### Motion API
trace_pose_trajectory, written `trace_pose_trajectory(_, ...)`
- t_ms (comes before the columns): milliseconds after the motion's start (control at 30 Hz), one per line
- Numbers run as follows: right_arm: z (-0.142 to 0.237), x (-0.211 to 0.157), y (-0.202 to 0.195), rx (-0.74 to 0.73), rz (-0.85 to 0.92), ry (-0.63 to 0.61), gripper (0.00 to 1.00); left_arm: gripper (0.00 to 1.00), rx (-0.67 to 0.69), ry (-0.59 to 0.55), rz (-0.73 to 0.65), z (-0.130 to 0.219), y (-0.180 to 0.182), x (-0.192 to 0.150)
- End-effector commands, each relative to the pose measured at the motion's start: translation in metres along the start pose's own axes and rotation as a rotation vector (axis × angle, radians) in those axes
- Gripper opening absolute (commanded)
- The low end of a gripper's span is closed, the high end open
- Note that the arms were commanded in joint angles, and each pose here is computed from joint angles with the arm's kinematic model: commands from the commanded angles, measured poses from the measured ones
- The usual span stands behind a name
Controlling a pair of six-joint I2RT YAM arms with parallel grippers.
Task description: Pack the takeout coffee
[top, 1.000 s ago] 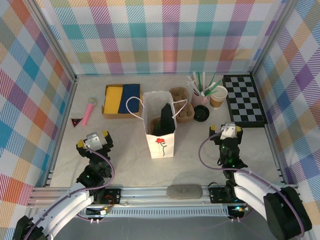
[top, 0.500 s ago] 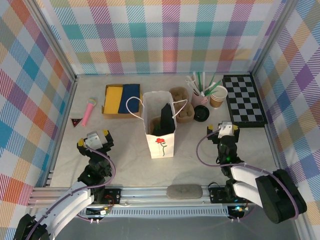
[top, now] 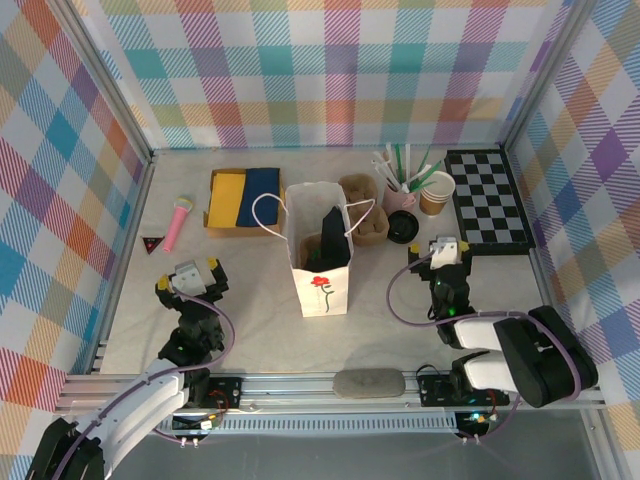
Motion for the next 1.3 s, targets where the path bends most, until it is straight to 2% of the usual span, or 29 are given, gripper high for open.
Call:
trace_pose_trajectory(0, -0.002, 0.018, -0.003, -0.01, -0.021, -0.105, 0.99, 1.0, 0.003, -0.024, 0.052, -0.002, 0.001, 0.002)
trace_pose_trajectory(567, -0.01, 0.007, -0.017, -0.058, -0.076, -0.117, 0.99, 1.0, 0.01, -0.015, 0.073, -0.013, 0.002, 0.0)
trace_pose_trajectory(1067, -0.03, 0.002, -0.003, 0.048, -0.02, -0.074, 0.99, 1.0, -0.001, -0.009, 0.066, -0.02, -0.003, -0.003)
trace_pose_trajectory(1267, -0.051, -0.005, -0.01, 0.064, -0.078, -0.009, 0.99, 1.0, -0.006, -0.003, 0.053, -0.026, -0.011, -0.004)
Point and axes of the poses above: each hand's point on the last joint's axis, 136 mm out from that joint toward the fingers, its own z axis back along the fingers, its own y axis along the line the jaws close on, x = y × z, the point moved 7 cm from there along z, back along the fingers, and after that the axes turned 5 degrees about z, right-handed, at the moved point
